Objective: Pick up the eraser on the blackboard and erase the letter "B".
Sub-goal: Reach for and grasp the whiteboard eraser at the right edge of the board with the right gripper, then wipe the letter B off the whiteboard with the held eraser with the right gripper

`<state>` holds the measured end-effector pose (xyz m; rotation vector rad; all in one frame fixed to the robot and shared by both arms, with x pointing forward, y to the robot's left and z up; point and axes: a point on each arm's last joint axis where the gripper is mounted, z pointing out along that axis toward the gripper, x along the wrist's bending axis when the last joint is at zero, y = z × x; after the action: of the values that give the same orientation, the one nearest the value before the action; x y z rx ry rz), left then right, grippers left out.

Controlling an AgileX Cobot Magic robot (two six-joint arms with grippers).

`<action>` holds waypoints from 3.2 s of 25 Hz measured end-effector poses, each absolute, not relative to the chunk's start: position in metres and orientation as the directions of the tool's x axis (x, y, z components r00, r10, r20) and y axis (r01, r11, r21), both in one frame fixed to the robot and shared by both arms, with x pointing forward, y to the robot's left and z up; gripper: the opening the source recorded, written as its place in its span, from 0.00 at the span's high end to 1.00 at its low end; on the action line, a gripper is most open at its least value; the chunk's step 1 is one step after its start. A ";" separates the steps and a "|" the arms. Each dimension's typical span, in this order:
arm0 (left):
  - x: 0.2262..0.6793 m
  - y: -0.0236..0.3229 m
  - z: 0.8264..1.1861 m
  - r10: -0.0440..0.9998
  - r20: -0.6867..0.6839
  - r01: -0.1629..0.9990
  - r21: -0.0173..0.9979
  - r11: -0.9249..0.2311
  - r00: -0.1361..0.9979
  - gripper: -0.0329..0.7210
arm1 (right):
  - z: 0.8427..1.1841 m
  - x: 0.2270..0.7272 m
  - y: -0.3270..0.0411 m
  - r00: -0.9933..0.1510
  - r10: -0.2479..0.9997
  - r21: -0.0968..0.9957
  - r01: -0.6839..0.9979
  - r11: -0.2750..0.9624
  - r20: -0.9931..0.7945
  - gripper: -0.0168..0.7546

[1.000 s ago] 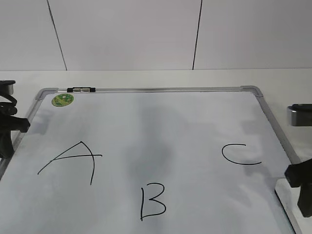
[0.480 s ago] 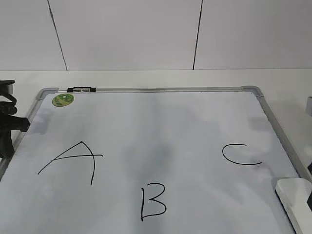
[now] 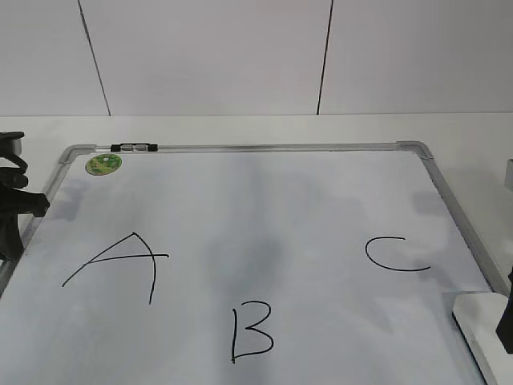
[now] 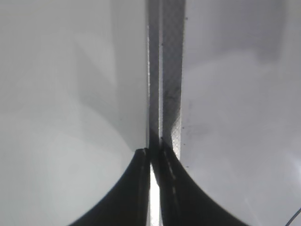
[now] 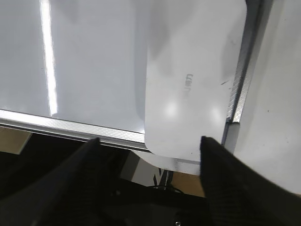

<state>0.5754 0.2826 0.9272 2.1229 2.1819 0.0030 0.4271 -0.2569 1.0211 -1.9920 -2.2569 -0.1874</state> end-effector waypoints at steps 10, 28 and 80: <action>0.575 0.283 0.927 0.997 -0.068 0.997 0.069 0.030 -0.025 0.93 | 1.004 0.442 -0.259 -0.094 0.986 -0.013 0.995 0.096 0.134 0.13; 0.575 0.283 0.927 0.997 -0.067 0.997 0.069 0.029 -0.024 0.93 | 0.967 0.463 -0.260 -0.017 0.997 -0.124 0.992 0.026 0.077 0.13; 0.575 0.283 0.927 0.998 -0.066 0.997 0.068 0.028 -0.023 0.92 | 0.947 0.476 -0.260 0.017 0.999 -0.220 0.975 -0.008 0.038 0.26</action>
<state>0.5753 0.2828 0.9272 2.1270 2.1815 0.0044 0.4764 -0.2598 0.9473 -2.0995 -2.0733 0.1914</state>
